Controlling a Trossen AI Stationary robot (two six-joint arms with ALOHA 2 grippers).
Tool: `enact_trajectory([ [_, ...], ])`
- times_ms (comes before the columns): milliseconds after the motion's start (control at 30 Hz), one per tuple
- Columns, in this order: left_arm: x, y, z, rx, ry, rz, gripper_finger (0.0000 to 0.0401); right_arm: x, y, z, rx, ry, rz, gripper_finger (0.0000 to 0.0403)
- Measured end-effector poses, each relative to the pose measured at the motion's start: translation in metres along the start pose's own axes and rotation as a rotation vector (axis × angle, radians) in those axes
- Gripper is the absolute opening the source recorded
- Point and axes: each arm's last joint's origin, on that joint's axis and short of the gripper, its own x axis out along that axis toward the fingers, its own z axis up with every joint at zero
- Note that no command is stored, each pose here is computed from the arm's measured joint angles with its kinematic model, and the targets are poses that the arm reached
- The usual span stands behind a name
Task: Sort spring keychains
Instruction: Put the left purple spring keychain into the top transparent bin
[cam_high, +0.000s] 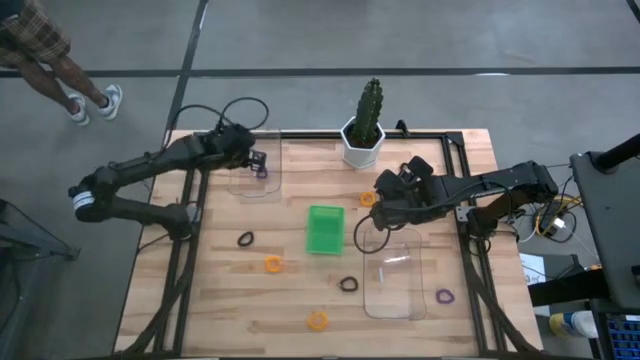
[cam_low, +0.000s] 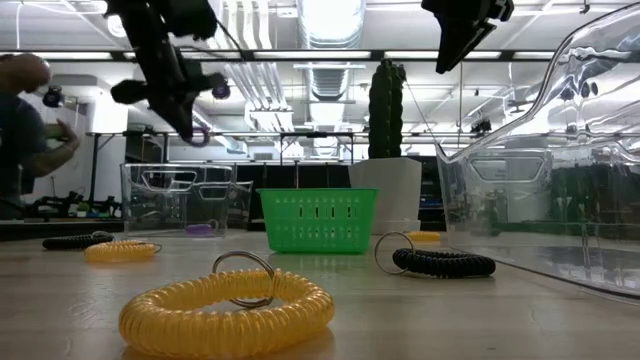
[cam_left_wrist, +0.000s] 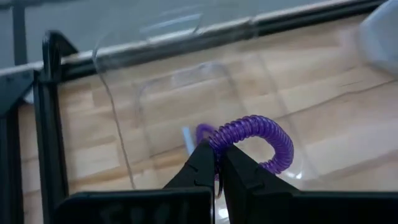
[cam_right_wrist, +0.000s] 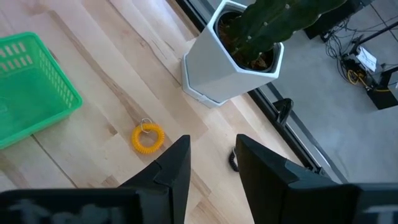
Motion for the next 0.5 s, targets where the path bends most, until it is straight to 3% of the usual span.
enact_trajectory([
  [500, 0.098, -0.003, -0.001, 0.098, 0.382, 0.106, 0.0007, 0.0, 0.0, 0.0, 0.009, 0.001, 0.002, 0.0125],
])
